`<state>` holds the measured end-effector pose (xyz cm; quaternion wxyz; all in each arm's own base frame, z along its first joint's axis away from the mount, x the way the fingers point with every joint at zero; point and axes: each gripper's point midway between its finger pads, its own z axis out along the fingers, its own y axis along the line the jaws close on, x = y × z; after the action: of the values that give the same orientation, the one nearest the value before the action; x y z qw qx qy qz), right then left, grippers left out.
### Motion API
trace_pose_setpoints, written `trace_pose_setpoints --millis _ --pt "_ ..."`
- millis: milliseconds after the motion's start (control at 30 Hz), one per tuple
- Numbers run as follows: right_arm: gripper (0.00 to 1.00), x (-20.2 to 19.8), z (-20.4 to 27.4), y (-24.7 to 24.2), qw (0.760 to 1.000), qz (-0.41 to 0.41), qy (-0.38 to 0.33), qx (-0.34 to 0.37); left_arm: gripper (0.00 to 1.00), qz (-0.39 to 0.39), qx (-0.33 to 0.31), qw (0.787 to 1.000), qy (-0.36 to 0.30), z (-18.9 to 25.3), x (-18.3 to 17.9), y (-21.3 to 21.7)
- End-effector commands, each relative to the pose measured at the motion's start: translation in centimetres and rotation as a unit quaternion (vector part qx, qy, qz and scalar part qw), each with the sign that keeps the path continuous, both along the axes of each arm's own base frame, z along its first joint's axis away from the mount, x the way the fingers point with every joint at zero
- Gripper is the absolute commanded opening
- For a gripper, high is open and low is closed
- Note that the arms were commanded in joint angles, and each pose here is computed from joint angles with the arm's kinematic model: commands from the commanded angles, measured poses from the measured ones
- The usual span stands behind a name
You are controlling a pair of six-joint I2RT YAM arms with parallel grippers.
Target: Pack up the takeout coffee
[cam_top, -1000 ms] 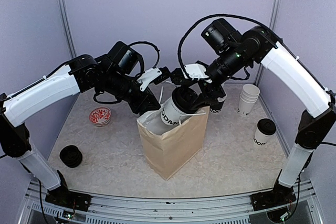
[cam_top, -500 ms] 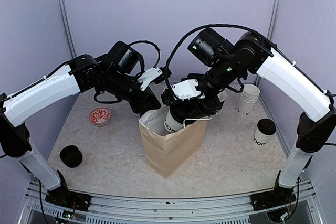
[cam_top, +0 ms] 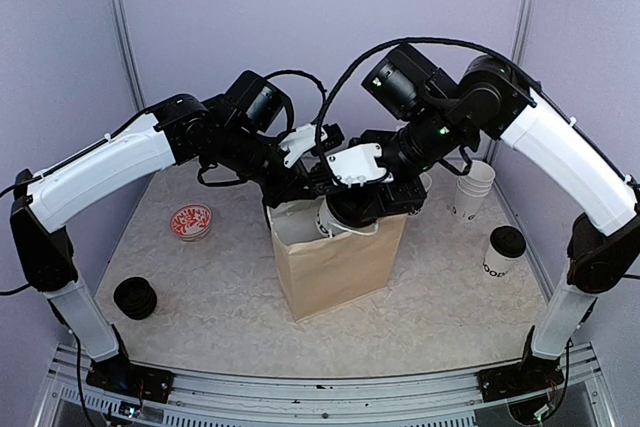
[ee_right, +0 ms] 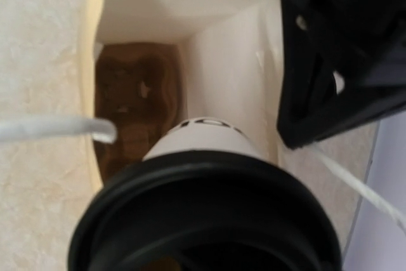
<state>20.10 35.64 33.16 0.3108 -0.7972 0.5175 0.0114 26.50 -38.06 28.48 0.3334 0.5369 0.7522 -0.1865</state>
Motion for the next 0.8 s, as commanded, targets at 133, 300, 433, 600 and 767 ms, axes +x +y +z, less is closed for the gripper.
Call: trace_pose_setpoints --millis 133,300,433,600,767 --pt "0.51 2.9 -1.2 -0.8 0.999 -0.033 -0.023 -0.034 0.03 -0.026 -0.003 0.999 -0.032 1.3 -0.1 -0.2" --pt "0.5 4.4 -1.0 -1.2 0.998 -0.049 -0.033 -0.035 0.03 -0.029 0.0 0.999 -0.037 1.2 0.1 -0.2" --pt "0.5 5.4 -1.6 -1.5 0.997 -0.055 -0.03 -0.041 0.03 -0.036 -0.003 0.999 -0.039 1.2 0.1 -0.5" --pt "0.5 5.6 -2.3 -1.5 0.997 -0.051 -0.023 -0.049 0.03 -0.04 0.0 0.998 -0.04 0.8 0.2 -0.7" --pt "0.5 6.0 -1.5 -1.6 0.997 -0.05 -0.038 -0.045 0.03 -0.036 0.011 0.998 -0.046 0.5 0.5 -0.4"
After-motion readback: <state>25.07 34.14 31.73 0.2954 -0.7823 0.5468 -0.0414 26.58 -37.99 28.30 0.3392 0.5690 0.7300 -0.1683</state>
